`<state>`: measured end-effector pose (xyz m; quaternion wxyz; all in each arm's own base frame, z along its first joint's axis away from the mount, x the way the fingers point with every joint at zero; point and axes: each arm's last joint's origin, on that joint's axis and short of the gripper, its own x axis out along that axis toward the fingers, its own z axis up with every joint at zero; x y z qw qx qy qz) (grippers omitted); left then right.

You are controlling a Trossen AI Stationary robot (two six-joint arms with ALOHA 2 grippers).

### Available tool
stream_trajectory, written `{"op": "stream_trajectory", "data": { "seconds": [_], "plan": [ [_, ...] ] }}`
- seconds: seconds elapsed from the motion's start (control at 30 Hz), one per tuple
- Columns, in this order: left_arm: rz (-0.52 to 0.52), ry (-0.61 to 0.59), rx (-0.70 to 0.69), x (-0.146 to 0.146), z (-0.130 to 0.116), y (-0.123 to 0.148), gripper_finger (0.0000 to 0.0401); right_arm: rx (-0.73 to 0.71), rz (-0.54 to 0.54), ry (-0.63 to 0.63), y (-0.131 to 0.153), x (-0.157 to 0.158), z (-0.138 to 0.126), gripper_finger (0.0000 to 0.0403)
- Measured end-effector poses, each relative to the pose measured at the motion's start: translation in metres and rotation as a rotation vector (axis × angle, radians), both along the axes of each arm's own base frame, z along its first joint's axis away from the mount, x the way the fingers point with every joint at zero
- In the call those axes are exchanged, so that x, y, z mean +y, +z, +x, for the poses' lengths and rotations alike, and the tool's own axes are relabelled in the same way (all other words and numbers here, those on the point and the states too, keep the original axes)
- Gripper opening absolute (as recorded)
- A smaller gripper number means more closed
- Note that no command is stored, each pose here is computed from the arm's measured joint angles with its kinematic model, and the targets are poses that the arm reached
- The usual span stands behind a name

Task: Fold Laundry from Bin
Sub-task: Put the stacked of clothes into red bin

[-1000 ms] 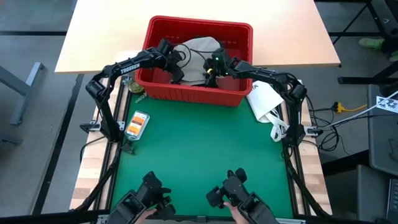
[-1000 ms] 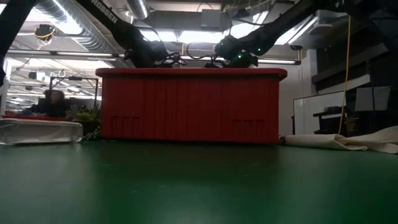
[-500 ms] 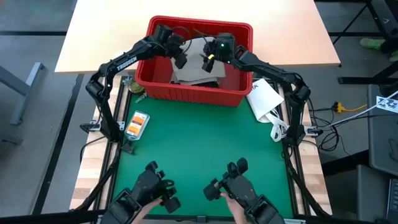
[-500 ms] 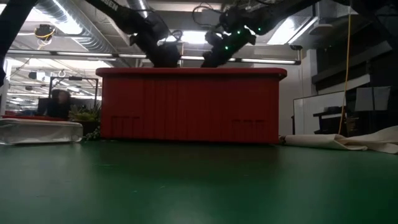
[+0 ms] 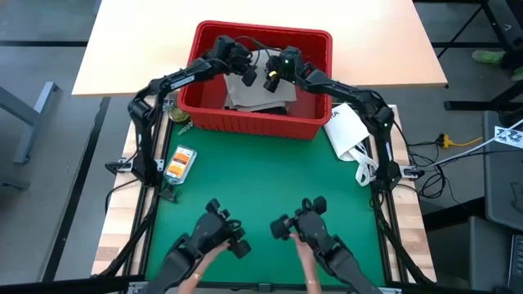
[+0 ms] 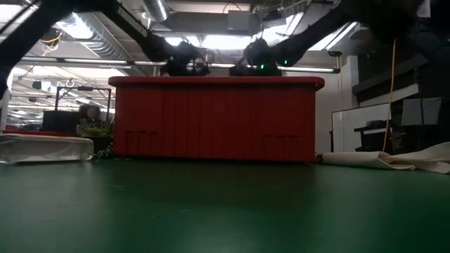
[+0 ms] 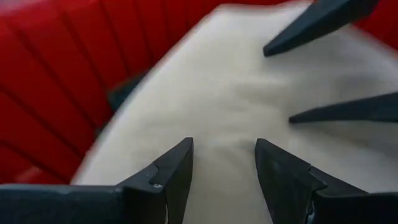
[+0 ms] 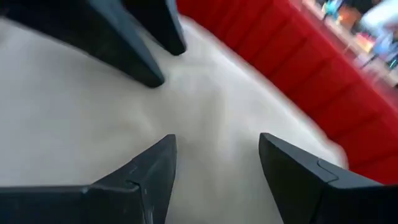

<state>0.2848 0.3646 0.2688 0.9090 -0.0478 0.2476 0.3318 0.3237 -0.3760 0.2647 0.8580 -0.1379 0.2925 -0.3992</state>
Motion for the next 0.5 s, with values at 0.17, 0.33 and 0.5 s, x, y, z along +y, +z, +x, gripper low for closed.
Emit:
{"op": "stream_trajectory", "data": {
  "seconds": [0.17,0.33,0.5],
  "plan": [
    [-0.034,0.016,0.029,0.016,0.005,-0.038,0.0167,-0.023,0.079,-0.04,-0.03,-0.016,-0.004,0.0229],
    [-0.079,0.029,0.048,0.026,0.003,-0.061,0.0167,-0.012,0.129,-0.028,-0.052,-0.026,-0.006,0.0229],
    [-0.101,0.03,0.037,0.028,0.001,-0.065,0.0167,-0.003,0.139,-0.028,-0.058,-0.027,-0.005,0.0229]
  ]
}}
